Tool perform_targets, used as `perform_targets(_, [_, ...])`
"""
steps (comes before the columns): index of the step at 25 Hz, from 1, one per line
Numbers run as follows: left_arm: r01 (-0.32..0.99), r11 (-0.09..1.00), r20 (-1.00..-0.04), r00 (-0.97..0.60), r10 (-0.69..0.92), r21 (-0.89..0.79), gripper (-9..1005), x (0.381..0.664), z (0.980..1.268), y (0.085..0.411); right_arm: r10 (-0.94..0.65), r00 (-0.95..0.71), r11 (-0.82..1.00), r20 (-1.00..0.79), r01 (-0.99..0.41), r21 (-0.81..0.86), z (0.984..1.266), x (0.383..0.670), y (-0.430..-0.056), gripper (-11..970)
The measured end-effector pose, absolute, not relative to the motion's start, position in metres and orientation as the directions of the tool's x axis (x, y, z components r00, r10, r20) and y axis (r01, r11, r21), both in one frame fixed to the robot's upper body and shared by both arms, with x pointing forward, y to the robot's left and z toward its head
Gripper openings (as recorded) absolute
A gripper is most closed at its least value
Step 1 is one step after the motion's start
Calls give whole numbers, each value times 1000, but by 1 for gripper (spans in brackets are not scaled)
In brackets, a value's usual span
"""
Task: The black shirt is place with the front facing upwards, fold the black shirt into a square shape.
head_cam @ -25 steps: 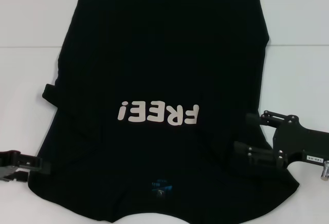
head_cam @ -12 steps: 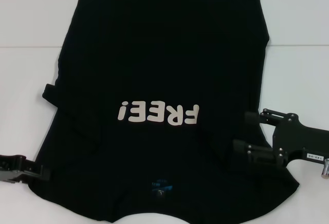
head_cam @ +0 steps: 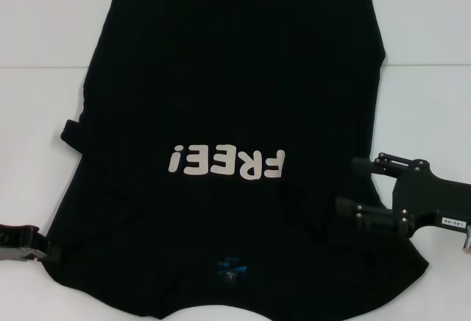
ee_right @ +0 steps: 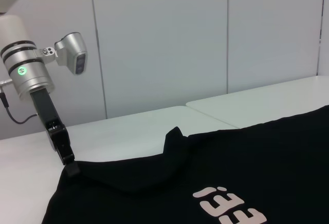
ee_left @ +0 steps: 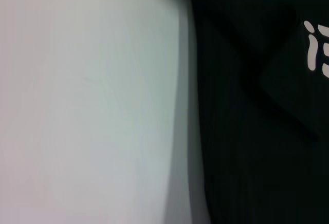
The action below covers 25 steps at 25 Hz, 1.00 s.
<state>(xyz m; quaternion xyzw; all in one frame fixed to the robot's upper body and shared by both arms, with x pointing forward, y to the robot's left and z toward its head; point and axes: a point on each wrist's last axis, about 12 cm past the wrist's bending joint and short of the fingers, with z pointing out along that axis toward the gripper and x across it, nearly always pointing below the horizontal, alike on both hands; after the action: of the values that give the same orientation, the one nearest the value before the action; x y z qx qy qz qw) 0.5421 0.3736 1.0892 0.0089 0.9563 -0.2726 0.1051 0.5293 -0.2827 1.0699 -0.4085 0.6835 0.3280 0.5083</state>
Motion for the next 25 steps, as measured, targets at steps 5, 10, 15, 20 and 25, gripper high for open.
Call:
perform_targets(5, [78,844,-196,-980,-33,-531,144,542,1089,371,-204,-244,473,-948,-873,122,1077,535,-288,796])
perform_targets(10, [79,832,-207,-977,-44,-549,66,541,1092,373,-260,-570,571,-780,-742,352,1104,560,-305,795])
perform_targets(15, [94,818,-222,-974,-43,-568,49,542,1097,374,-345,-780,673,-522,-593,442,1133,583,-315,788])
perform_targets(20, [107,813,-229,-973,-34,-573,49,543,1099,374,-338,-879,752,-335,-467,466,1146,586,-315,784])
perform_targets(25, [111,812,-231,-973,-30,-573,49,542,1099,374,-308,-921,788,-239,-388,479,1137,584,-311,785])
